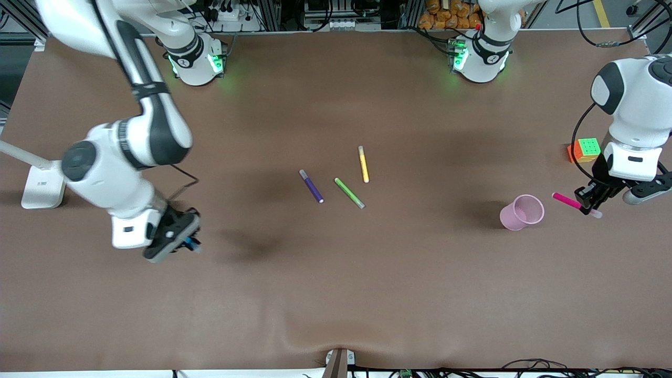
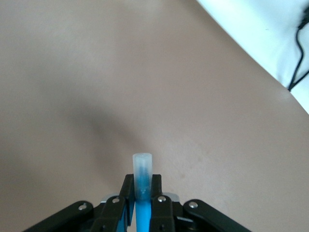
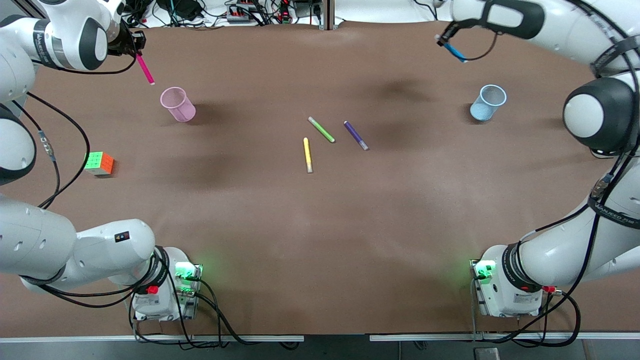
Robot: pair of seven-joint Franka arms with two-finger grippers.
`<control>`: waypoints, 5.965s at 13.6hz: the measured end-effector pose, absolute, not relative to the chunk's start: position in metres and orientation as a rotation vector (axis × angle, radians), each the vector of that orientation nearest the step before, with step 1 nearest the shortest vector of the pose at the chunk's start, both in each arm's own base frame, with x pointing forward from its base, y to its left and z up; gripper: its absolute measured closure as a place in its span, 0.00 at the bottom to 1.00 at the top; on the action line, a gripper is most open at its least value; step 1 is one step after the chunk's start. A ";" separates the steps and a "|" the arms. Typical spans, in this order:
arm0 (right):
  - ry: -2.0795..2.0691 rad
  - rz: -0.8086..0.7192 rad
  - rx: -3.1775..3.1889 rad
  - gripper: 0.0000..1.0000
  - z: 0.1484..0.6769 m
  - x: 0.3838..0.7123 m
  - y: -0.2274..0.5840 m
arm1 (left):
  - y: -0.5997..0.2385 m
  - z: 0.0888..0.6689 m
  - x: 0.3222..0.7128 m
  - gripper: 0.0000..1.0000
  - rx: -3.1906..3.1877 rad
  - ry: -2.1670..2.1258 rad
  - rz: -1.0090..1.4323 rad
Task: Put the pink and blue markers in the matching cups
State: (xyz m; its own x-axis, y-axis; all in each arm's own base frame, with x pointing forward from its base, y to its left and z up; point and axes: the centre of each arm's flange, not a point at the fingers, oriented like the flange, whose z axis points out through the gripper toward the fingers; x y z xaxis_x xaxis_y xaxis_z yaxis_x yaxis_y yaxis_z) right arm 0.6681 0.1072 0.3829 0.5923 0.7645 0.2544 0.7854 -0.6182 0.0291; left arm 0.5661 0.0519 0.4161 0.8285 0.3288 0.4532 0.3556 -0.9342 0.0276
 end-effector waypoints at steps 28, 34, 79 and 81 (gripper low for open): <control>-1.567 -0.565 -1.676 0.83 0.278 0.609 -0.103 | 0.040 0.303 0.544 0.83 -3.044 -0.533 -0.707; -1.542 -0.569 -1.687 0.83 0.258 0.611 -0.120 | 0.039 0.302 0.544 0.40 -3.045 -0.530 -0.707; 0.140 0.248 -3.066 0.00 0.634 0.536 -0.054 | -0.056 0.627 0.512 0.00 -3.112 -0.112 0.150; 0.114 0.246 -3.090 0.00 0.638 0.534 -0.053 | -0.058 0.627 0.503 0.00 -3.113 -0.105 0.148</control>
